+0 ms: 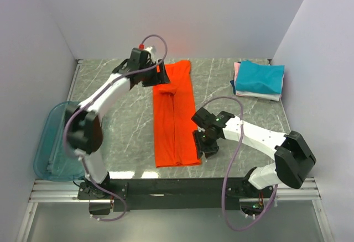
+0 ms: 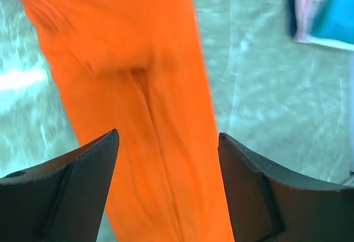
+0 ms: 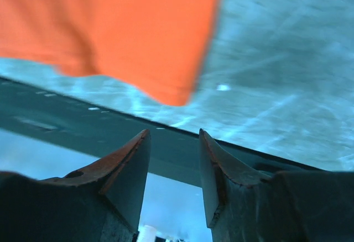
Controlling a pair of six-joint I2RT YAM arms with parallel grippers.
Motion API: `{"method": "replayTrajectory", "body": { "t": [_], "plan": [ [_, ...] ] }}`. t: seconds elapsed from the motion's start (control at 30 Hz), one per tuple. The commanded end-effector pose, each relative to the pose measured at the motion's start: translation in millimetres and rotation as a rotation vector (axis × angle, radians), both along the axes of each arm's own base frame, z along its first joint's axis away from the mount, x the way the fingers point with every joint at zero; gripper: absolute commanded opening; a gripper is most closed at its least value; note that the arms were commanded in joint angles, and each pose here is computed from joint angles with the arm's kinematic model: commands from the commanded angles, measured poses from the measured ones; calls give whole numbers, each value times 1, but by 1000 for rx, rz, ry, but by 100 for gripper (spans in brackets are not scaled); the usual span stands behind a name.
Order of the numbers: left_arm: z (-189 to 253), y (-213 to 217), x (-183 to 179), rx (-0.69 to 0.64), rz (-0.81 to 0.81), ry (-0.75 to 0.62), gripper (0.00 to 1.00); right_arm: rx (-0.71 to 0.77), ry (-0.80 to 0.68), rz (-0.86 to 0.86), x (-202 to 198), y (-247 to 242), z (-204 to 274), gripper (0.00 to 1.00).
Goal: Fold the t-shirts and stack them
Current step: Fold the tshirt
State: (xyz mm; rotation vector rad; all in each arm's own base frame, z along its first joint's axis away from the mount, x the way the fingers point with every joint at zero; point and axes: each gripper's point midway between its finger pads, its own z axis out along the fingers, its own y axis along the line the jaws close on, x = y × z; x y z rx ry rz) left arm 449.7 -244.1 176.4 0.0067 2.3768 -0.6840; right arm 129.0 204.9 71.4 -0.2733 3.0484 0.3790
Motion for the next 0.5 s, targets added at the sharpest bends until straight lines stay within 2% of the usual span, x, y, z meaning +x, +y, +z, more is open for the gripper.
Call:
{"method": "replayTrajectory", "body": {
  "t": [0.0,0.07,0.1,0.17,0.27,0.47],
  "plan": [
    [5,12,-57,21,36,17,78,-27,-21,7,4,-17,-7,48],
    [-7,14,-81,16,44,50,77,0,-1,3,4,-17,-12,49],
    [-22,16,-108,27,32,85,77,6,-3,6,4,-17,-12,49],
    [-36,19,-129,28,52,119,76,24,-13,4,8,-18,-11,49],
    [-75,28,-178,59,66,225,75,52,-12,11,12,-17,-10,49],
    [-95,29,-228,42,63,293,75,85,9,40,13,-7,-15,49]
  ]
}}
